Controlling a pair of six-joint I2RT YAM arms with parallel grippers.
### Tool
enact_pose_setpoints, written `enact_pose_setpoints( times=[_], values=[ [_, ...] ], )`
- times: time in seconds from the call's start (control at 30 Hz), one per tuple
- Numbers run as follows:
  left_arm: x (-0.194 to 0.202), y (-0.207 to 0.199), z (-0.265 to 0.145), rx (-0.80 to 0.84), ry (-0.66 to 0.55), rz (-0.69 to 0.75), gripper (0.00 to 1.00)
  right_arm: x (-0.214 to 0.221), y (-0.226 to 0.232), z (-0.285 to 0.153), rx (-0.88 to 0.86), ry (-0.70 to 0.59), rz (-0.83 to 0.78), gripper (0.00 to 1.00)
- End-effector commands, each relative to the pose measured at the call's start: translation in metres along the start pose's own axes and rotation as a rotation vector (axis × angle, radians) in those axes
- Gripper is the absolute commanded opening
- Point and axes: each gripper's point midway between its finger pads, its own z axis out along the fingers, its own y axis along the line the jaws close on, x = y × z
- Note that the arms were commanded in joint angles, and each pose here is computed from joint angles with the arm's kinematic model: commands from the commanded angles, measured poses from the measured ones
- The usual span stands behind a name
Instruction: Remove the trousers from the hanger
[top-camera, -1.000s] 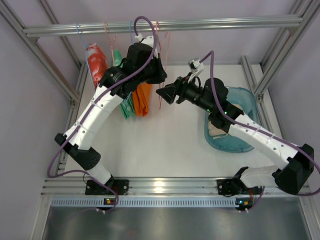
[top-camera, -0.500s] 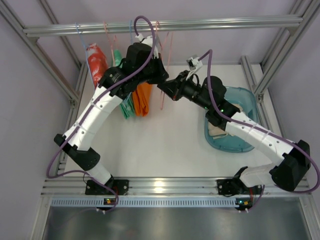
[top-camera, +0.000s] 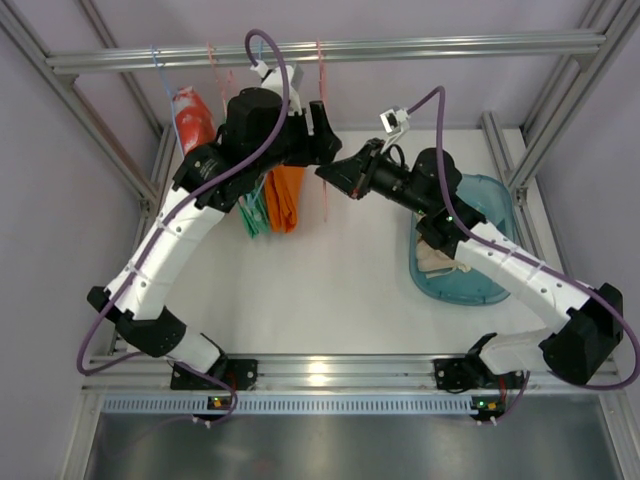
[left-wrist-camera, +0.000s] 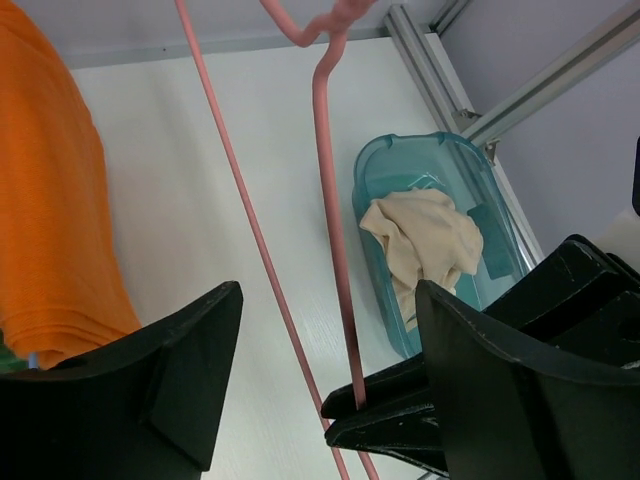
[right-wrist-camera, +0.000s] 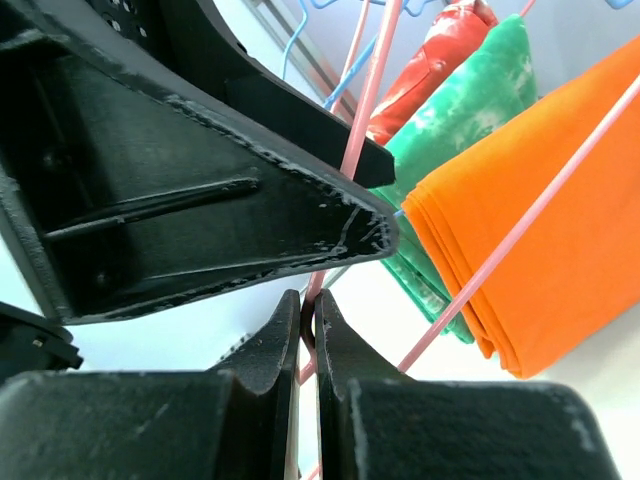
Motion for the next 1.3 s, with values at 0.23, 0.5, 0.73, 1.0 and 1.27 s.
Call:
enact_pose_setpoints(
  times=[0.23, 0.5, 0.73, 1.0, 1.27],
  values=[
    [-0.032, -0.003, -0.034, 0.036, -0.150, 0.083, 0.98, -0.029, 0.023, -0.015, -0.073, -0.065, 0.051, 0.00],
    [-0.059, 0.009, -0.062, -0.012, -0.299, 0.155, 0.99, -0.042, 0.001, -0.008, -0.067, -0.078, 0.080, 0.00],
    [-0.099, 0.035, -0.091, -0.178, -0.457, 0.303, 0.99, -0.057, -0.010, 0.001, -0.106, -0.070, 0.075, 0.00],
    [-0.125, 0.067, -0.132, -0.269, -0.560, 0.282, 0.99, -0.056, -0.041, 0.014, -0.070, -0.045, 0.096, 0.00],
    [-0.094, 0.097, -0.135, -0.264, -0.460, 0.247, 0.99, -0.064, -0.055, 0.019, -0.049, -0.055, 0.090, 0.00]
  ],
)
